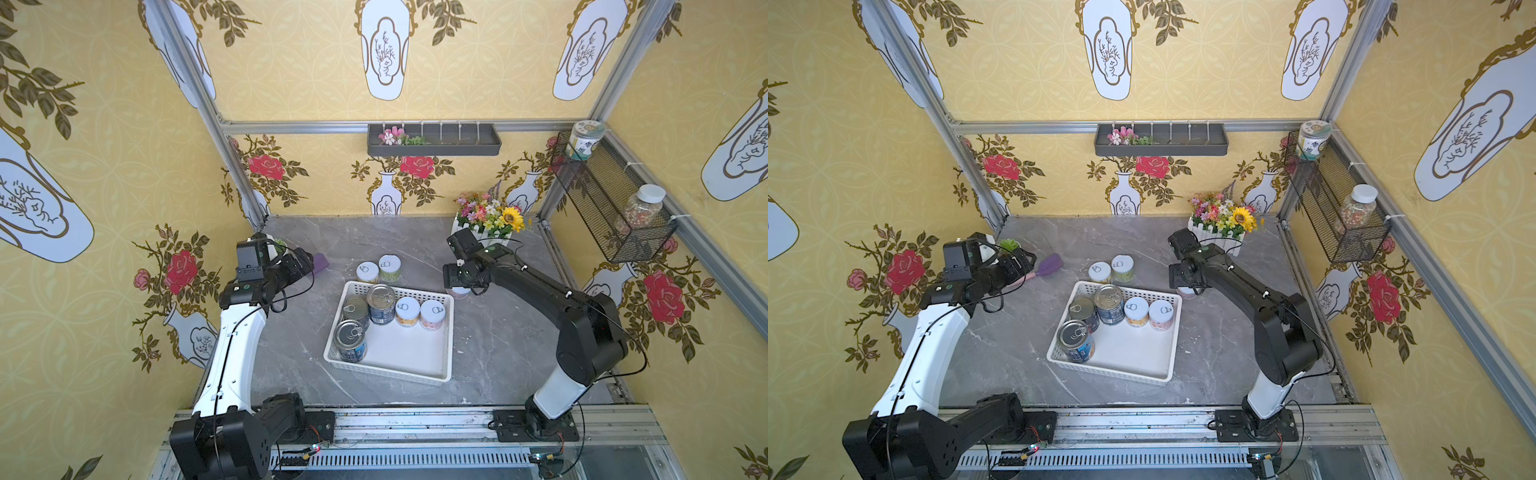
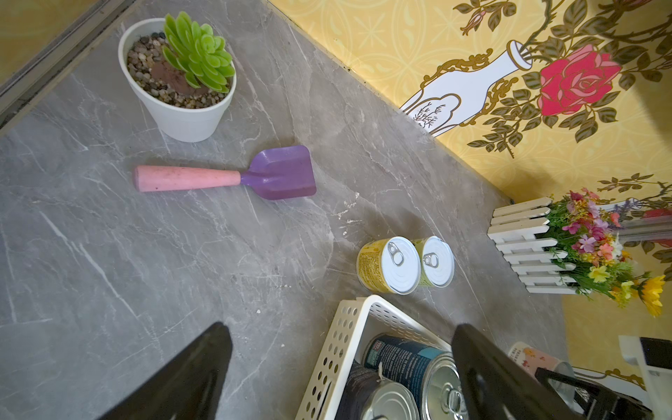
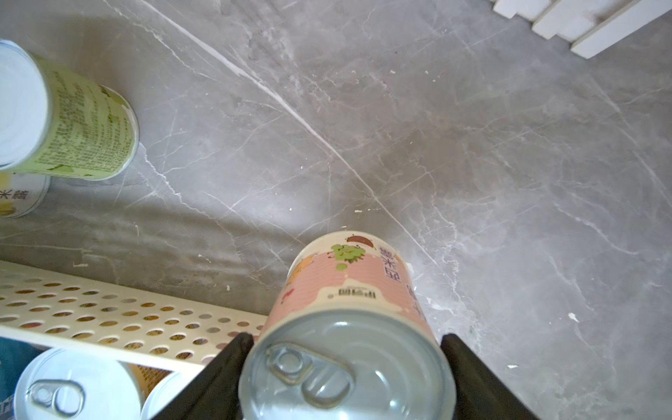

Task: Put the canned food in the basket
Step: Pick up the canned food from the center of the board, then place the canned food in the basket.

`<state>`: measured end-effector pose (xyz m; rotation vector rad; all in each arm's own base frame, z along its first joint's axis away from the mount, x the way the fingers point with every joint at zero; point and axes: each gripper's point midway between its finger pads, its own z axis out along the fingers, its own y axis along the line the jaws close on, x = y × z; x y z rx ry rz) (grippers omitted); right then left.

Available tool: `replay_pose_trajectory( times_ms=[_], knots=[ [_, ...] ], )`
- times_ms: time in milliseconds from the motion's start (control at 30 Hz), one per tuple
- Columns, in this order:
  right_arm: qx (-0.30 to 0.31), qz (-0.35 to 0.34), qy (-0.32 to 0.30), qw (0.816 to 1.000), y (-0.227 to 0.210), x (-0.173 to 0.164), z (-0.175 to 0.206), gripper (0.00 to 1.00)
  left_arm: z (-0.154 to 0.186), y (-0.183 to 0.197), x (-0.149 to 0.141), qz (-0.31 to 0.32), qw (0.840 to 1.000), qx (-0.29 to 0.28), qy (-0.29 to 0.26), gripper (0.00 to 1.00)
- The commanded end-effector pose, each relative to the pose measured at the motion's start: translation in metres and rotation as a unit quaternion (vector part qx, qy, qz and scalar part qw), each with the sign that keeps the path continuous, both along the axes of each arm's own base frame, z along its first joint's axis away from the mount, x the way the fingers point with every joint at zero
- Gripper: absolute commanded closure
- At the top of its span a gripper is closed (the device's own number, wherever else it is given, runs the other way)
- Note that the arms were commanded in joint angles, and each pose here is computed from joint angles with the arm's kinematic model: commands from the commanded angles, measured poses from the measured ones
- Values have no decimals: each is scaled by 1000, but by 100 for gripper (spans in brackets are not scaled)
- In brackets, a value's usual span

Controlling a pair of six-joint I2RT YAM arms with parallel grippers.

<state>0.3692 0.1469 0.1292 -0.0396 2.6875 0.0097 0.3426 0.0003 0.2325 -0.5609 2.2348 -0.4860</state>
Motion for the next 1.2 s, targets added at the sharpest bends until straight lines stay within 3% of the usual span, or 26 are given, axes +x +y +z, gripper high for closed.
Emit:
replay_pose_trajectory(
  times_ms=[0,167,533,867,1167],
  knots=[
    [6,-11,-40,999,-3,6,18,19,-1,0,0,-3,1000,2,-2,0],
    [29,8,-64,998,7,-1,36,20,-1,0,0,-3,1000,3,-2,0],
    [51,149,-121,980,94,-44,71,20,-1,0,1,-3,1000,3,-1,0],
    [52,290,-101,950,183,-85,51,20,0,0,1,-4,1000,3,-2,0],
    [61,358,-44,931,237,-114,16,20,-1,0,2,-4,1000,2,-1,0]
  ],
)
